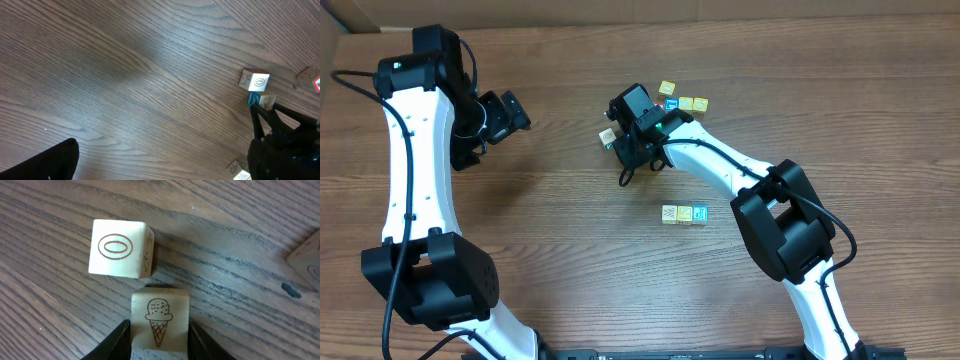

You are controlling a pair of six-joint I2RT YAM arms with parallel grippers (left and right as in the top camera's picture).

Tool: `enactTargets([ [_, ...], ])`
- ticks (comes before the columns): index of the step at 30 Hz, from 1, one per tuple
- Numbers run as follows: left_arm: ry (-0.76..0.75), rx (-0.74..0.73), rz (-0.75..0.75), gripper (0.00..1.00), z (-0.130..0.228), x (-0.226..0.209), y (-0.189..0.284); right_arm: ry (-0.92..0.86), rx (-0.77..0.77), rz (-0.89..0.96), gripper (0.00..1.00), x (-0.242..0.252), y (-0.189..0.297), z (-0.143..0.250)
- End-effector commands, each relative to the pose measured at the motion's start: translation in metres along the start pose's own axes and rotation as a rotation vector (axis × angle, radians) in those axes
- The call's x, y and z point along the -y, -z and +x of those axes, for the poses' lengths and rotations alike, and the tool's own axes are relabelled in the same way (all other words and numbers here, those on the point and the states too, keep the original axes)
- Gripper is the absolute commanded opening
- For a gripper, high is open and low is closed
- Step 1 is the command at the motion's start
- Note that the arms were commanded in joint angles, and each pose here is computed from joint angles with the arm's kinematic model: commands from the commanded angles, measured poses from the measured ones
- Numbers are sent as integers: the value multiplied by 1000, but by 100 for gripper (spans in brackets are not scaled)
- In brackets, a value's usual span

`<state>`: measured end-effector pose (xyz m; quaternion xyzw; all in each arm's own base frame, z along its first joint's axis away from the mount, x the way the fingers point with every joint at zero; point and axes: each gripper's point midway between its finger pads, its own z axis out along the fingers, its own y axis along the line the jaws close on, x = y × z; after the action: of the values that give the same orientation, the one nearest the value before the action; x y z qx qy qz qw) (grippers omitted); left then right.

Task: Flip 5 blocks
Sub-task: 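Reposition the right gripper above the ice-cream block to grasp it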

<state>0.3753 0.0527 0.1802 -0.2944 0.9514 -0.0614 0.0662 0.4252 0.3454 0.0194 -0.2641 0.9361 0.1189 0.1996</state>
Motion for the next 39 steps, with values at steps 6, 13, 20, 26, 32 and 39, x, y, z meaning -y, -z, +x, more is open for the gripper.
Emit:
enactTargets([
  [6, 4, -6, -10, 100, -1, -1, -4, -59, 64, -25, 49, -14, 30, -18],
  [13, 4, -6, -10, 100, -1, -1, -4, -58, 63, 9, 64, -9, 21, -16],
  [20, 4, -6, -10, 100, -1, -1, -4, -59, 40, 21, 56, -5, -5, -3],
  [26, 4, -6, -10, 100, -1, -1, -4, -60, 49, 49, 50, 0, -3, -5],
  [32, 4, -6, -10, 100, -1, -1, -4, -63, 43, 50, 51, -1, 3, -8],
  [39, 4, -6, -10, 100, -1, -1, -4, -112, 68, 23, 54, -11, 44, -44],
])
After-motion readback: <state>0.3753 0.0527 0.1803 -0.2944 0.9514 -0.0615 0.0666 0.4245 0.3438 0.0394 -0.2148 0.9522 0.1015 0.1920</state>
